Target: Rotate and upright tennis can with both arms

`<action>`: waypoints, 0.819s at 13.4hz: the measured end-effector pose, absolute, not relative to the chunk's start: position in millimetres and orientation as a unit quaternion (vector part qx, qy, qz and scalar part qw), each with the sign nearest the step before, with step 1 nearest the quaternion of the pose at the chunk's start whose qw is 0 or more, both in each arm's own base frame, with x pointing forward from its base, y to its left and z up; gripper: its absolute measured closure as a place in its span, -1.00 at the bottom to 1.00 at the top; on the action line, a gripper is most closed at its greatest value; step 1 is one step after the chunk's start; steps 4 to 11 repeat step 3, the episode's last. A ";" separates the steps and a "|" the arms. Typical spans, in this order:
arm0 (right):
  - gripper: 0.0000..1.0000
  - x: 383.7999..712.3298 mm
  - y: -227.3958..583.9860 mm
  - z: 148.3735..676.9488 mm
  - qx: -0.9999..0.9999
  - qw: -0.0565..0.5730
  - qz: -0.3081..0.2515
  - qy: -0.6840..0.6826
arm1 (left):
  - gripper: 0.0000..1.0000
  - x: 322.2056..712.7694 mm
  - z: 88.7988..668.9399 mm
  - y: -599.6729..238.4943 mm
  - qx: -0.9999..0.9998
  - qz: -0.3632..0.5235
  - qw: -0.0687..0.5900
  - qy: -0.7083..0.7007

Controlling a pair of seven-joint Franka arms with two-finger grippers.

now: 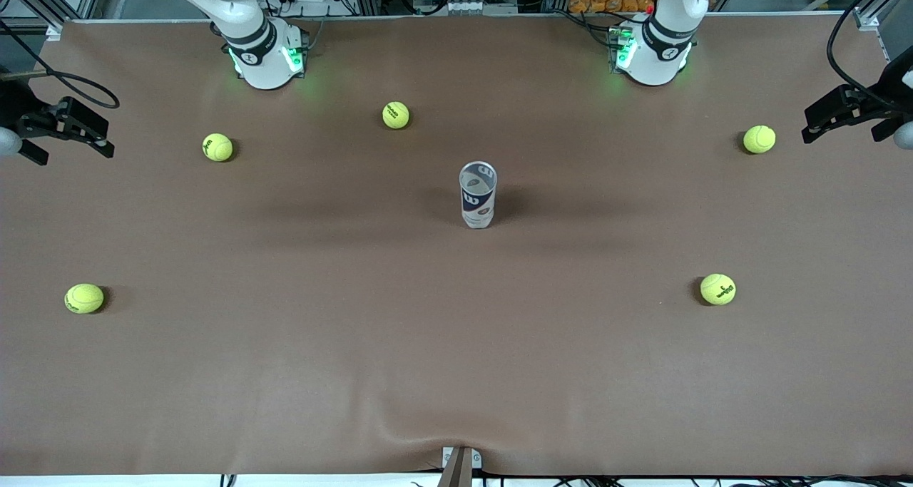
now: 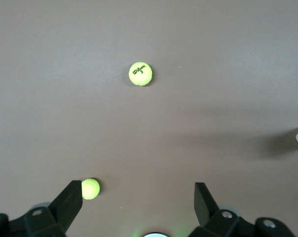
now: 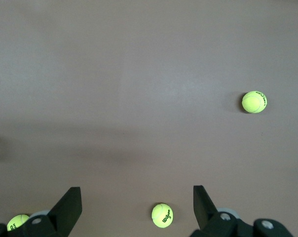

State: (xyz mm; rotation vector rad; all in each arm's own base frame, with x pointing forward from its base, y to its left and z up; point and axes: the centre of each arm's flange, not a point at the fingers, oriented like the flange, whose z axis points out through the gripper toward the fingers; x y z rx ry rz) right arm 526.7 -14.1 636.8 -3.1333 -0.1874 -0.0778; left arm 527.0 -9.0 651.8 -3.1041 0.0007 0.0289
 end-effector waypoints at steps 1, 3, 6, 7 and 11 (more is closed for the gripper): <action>-1.00 526.7 -14.1 636.8 -0.998 0.001 -0.025 -0.060 | -1.00 527.0 651.8 -9.0 -1.000 0.009 0.019 0.000; -1.00 526.7 -14.3 636.8 -0.998 0.001 -0.025 -0.060 | -1.00 527.0 651.8 -9.6 -1.000 0.009 0.019 0.001; -1.00 526.7 -14.3 636.8 -0.998 0.001 -0.025 -0.060 | -1.00 527.0 651.8 -9.6 -1.000 0.009 0.019 0.001; -1.00 526.7 -14.3 636.8 -0.998 0.001 -0.025 -0.060 | -1.00 527.0 651.8 -9.6 -1.000 0.009 0.019 0.001; -1.00 526.7 -14.3 636.8 -0.998 0.001 -0.025 -0.060 | -1.00 527.0 651.8 -9.6 -1.000 0.009 0.019 0.001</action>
